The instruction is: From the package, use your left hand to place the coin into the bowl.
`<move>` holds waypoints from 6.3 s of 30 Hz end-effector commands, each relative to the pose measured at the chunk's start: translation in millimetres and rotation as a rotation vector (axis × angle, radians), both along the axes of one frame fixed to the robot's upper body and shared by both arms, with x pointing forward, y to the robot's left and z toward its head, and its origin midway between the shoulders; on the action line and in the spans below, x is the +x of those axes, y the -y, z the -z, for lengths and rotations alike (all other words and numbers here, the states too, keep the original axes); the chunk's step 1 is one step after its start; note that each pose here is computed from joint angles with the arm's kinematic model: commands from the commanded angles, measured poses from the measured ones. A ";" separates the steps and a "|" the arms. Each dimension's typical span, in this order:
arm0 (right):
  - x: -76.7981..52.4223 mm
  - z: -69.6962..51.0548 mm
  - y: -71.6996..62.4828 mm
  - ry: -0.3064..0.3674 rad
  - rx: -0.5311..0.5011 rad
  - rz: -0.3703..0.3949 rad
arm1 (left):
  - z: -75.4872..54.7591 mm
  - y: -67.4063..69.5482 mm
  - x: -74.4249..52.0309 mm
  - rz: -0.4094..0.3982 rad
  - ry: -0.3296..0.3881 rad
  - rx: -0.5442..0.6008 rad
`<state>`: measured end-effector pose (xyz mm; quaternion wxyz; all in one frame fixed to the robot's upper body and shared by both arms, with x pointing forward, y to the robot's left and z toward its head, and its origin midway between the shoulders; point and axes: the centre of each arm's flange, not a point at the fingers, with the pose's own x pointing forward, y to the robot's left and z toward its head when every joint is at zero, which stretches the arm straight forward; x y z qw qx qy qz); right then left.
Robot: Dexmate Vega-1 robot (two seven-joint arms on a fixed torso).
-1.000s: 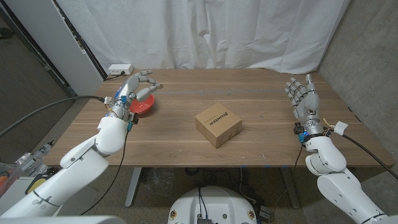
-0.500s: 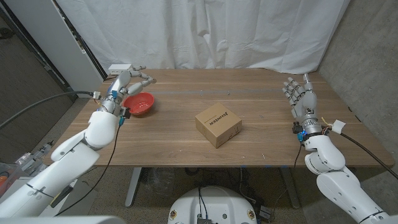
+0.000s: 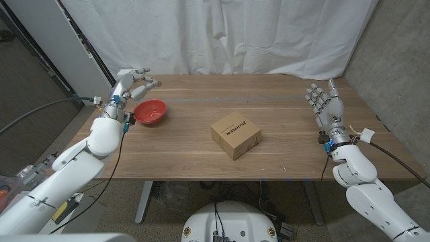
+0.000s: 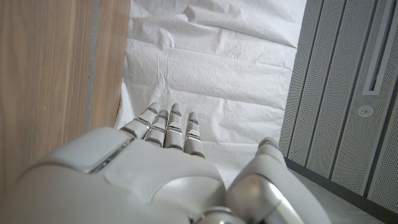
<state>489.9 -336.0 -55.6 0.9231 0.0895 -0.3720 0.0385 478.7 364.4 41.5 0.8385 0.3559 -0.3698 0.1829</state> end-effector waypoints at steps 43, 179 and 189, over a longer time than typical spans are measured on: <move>7.0 -7.6 -9.6 0.017 0.004 -0.006 | -21.4 -26.0 15.6 -0.717 0.034 0.433; -3.4 -27.2 -32.0 0.004 -0.028 0.038 | 49.8 -31.2 121.2 -0.588 -0.415 0.392; -2.2 -25.0 -31.2 0.010 -0.015 0.029 | 34.3 -31.8 104.2 -0.539 -0.399 0.318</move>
